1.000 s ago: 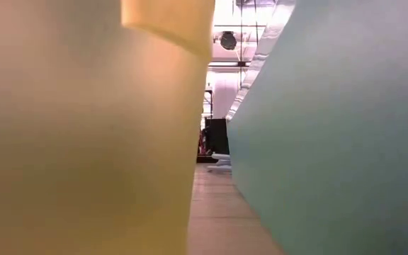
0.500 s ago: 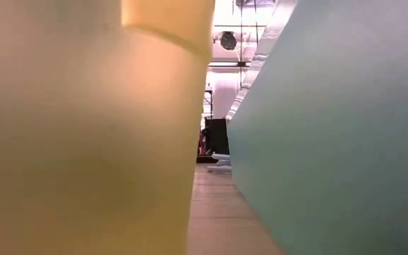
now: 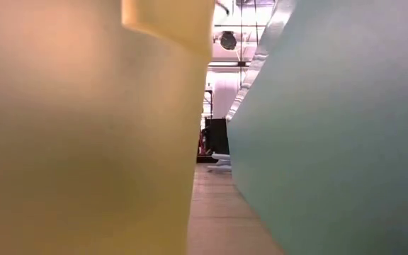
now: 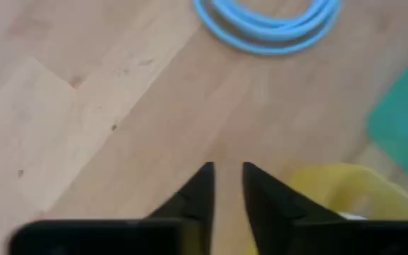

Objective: Pick & Place USB Port
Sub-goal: Adjust the yellow bin

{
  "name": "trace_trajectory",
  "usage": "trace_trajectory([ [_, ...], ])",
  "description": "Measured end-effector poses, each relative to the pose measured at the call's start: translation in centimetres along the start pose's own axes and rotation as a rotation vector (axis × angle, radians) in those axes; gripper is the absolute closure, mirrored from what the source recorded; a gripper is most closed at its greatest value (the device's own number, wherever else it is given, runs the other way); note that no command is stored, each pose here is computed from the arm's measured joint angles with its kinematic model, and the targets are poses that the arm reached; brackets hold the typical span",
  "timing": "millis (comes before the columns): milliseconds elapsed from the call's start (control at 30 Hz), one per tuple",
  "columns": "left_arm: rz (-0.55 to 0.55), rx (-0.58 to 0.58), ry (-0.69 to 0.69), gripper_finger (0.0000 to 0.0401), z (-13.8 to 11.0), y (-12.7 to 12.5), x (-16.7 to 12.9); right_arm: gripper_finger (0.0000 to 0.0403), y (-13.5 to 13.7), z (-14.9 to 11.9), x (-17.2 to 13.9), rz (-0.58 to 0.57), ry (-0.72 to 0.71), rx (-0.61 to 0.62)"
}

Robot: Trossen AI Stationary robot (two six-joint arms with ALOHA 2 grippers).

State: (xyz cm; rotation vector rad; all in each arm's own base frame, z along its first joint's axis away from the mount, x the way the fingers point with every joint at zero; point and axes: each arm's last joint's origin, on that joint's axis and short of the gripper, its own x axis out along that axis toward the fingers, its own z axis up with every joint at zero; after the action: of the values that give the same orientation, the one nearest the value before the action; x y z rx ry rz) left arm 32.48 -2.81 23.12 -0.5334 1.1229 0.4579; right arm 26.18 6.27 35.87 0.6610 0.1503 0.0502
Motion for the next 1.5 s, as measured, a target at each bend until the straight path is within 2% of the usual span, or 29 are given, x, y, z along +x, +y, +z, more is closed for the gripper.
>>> trace_trajectory([
  [100,-0.020,0.040,0.065,0.0389,0.7,0.5,2.1,0.0259,0.0,0.0,0.0,0.000,0.000,0.000],
  [300,0.042,0.086,0.107,0.0398,0.6,0.5,4.7,0.0259,0.4,-0.3,-0.1,0.013,0.011,-0.002],
  [500,0.059,0.111,0.148,0.0399,-0.1,0.0,6.2,0.0259,0.5,-0.4,-0.1,0.016,0.013,-0.003],
  [1200,-0.054,0.078,0.094,0.0401,-3.5,-4.7,5.7,0.0259,0.5,-0.4,-0.1,0.016,0.013,-0.006],
  [1500,-0.074,0.056,0.084,0.0401,-3.8,-5.2,5.6,0.0259,0.5,-0.4,-0.1,0.015,0.013,-0.005],
])
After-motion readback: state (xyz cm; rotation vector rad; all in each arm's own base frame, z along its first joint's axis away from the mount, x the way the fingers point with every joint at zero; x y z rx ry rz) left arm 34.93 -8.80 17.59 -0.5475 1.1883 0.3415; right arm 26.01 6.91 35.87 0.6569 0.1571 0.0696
